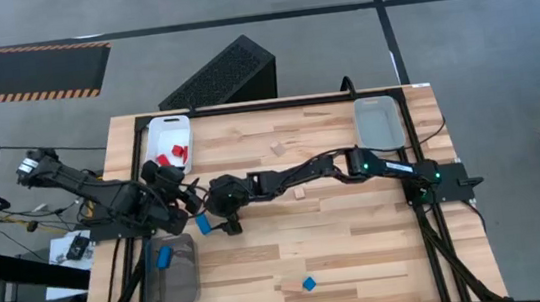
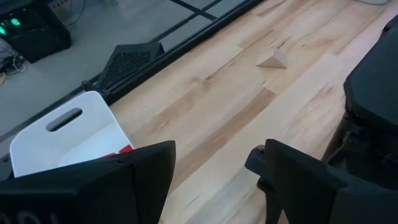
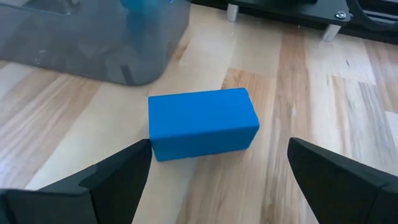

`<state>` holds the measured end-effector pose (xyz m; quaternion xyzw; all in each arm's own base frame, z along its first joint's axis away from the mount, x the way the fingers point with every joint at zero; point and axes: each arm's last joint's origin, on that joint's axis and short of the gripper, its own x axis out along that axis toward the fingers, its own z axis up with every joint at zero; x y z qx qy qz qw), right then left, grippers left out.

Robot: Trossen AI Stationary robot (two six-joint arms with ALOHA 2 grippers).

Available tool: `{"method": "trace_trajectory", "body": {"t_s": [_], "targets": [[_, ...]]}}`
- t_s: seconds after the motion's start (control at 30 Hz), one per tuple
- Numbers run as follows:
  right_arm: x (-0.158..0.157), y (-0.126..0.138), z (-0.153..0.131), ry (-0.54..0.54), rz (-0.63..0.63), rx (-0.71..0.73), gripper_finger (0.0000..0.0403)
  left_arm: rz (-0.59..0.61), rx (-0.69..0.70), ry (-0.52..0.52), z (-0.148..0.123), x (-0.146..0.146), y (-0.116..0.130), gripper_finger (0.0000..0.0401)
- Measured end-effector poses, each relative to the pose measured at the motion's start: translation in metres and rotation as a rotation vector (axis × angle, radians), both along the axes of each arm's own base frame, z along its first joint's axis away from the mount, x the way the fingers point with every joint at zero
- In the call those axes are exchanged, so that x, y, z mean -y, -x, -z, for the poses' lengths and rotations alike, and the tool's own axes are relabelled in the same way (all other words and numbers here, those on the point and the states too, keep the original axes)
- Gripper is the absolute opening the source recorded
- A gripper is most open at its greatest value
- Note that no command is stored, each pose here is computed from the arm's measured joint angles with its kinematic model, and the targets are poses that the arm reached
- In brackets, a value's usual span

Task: Sort & place blocks by color
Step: Put the top blue block into the black bin

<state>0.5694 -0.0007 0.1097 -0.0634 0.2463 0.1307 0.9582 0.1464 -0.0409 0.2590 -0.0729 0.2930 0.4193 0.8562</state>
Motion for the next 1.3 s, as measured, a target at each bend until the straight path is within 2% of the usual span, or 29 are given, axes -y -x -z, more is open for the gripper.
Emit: {"method": "trace_trajectory", "body": {"t_s": [1.0, 1.3], "targets": [[0.0, 0.0, 0.0, 0.015, -0.013, 0.0, 0.04, 0.009, -0.024, 0.047, 0.001, -0.002, -0.003, 0.0238], [-0.015, 0.0, -0.002, 0.009, -0.036, 0.013, 0.04, 0.013, -0.003, 0.049, 0.0, -0.002, -0.005, 0.0238]]}}
